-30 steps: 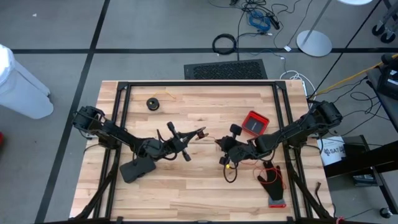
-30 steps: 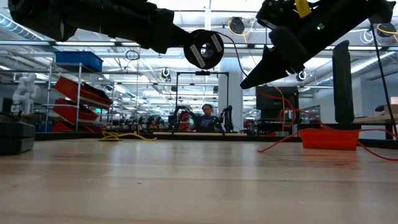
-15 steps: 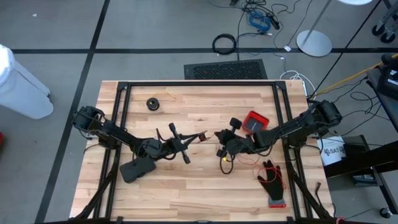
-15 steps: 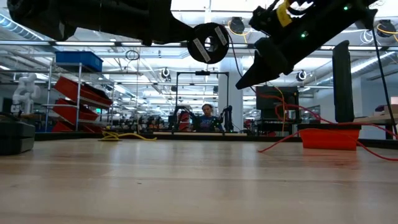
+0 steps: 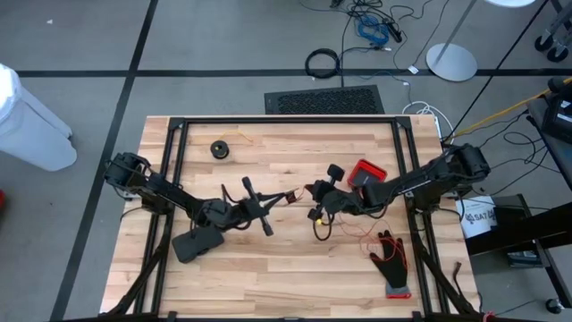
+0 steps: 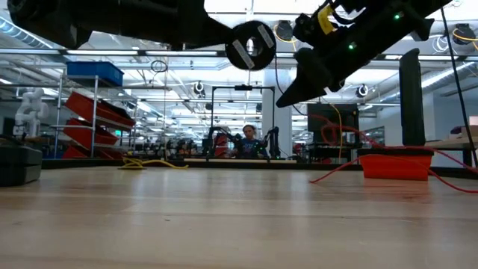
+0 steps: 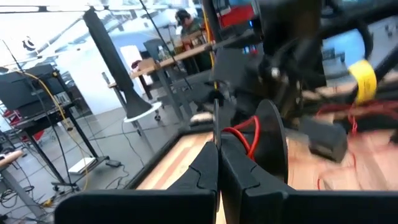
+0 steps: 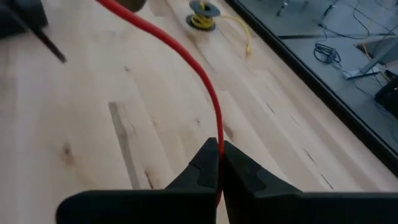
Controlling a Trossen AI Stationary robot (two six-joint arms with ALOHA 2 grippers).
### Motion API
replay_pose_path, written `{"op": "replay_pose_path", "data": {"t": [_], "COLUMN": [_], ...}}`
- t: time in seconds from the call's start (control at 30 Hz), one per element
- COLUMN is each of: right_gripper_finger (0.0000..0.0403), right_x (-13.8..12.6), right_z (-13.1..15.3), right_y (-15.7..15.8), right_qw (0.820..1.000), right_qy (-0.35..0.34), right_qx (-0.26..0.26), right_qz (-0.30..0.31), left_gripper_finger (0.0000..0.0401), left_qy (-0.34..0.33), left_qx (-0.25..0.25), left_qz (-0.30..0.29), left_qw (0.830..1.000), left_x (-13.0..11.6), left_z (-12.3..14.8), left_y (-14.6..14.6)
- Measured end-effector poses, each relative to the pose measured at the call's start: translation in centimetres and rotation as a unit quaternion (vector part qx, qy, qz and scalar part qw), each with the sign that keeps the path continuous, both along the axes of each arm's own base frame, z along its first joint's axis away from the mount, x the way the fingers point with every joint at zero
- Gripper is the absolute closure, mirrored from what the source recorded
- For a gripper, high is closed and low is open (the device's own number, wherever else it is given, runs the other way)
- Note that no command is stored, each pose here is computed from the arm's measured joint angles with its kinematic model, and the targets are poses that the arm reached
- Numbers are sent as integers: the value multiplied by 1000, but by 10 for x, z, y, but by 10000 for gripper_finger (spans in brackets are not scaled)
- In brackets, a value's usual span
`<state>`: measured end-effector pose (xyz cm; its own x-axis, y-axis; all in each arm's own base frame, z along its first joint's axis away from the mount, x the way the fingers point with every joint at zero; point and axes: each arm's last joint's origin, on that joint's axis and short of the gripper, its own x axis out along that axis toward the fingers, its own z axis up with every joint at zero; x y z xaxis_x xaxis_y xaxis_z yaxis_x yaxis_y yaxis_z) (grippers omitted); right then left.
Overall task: Coil cords
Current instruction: Coil the red wire onto the black spool
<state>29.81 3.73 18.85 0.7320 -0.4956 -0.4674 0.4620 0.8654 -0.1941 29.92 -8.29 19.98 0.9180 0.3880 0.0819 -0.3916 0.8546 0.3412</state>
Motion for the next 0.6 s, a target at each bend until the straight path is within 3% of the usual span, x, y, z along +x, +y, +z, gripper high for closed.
{"op": "replay_pose_path", "data": {"t": [0.2, 0.5, 0.6], "right_gripper_finger": [403, 403, 403], "right_x": [21, 43, 45], "right_z": [-5, -17, -16], "right_y": [-5, -13, -13], "right_qw": [997, 989, 986], "right_qy": [-66, -145, -160], "right_qx": [8, 26, 36], "right_qz": [31, 26, 26], "left_gripper_finger": [401, 401, 401], "left_qy": [-70, -60, -41], "left_qx": [-25, -19, 4], "left_qz": [0, 48, 57], "left_qw": [997, 997, 998], "left_x": [4, 9, 11], "left_z": [14, 13, 11], "left_y": [13, 38, 43]}}
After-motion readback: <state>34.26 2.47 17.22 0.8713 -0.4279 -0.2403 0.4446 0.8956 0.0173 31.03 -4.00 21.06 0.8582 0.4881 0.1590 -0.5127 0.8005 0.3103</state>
